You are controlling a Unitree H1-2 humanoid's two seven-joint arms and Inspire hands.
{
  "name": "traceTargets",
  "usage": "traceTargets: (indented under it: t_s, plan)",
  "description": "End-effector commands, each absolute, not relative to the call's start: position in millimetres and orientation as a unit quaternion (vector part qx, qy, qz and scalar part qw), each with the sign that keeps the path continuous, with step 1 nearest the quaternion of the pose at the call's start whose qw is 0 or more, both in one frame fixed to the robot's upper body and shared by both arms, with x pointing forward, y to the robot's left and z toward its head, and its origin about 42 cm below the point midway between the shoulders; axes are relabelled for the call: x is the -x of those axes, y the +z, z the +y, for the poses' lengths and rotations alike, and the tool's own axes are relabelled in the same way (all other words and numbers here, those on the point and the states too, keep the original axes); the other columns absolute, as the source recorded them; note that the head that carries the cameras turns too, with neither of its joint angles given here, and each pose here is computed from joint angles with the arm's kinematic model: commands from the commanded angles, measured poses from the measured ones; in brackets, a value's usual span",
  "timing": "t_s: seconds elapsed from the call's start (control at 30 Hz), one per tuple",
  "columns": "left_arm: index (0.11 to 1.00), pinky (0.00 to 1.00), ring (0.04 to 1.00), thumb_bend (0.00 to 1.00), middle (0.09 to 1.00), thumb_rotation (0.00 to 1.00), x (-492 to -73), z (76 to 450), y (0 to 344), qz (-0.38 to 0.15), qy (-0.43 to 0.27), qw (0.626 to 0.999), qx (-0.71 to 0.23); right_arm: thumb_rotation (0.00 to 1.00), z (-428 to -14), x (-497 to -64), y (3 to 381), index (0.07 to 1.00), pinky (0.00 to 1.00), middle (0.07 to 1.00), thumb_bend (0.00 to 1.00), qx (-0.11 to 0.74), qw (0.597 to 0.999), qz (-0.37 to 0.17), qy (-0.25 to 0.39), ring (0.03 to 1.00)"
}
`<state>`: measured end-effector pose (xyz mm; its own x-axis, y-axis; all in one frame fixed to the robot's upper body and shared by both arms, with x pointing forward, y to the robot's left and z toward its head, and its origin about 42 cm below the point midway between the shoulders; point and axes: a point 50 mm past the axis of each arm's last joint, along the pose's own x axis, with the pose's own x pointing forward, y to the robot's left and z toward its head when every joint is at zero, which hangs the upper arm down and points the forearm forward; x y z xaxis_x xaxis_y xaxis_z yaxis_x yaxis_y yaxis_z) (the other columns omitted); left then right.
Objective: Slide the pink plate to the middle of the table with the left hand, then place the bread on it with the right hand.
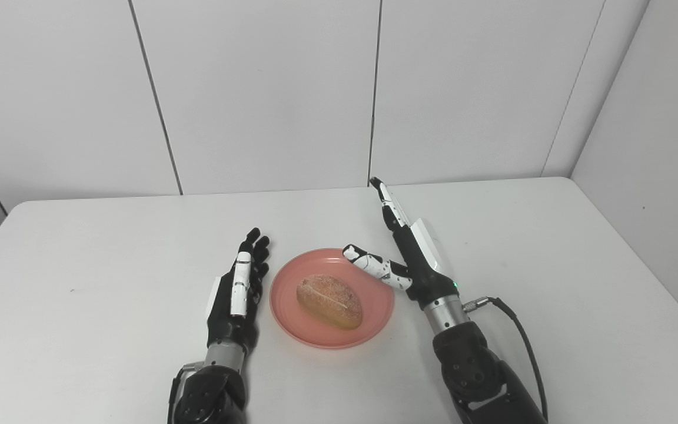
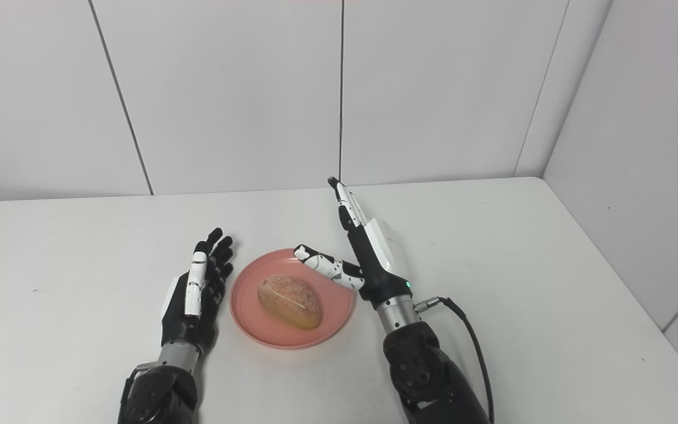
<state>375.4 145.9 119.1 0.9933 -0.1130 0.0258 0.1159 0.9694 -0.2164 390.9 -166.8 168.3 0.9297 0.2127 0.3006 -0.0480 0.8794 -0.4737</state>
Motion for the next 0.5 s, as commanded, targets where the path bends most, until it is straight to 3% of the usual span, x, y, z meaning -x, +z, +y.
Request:
traceTargets:
  t_s: [0.0,0.13,0.47]
  plan:
    - [0.948,1.00,0.993,0.41,0.962,1.00,-382.3,146.3,126.6,-0.028,-0.066,0.993,0.098,1.00,-168.7,-395.9,182.6,1.000,1.00,1.000,0.60,0.176,0.969,-0.162,0.065,1.000]
    - [0.962,1.00,1.000,0.42,0.975,1.00,-383.5,148.4,125.5,-0.032,-0.074,0.993,0.091,1.00,-173.3,-396.3,174.5,1.000,1.00,1.000,0.72,0.076,0.988,-0.128,0.051,1.000]
    - [1.000,1.00,1.000,0.42,1.000,1.00,-388.9,151.1,125.9,-0.051,-0.088,0.992,0.080,1.00,-177.3,-395.0,159.0,1.000,1.00,1.000,0.71,-0.013,0.997,-0.058,0.043,1.000]
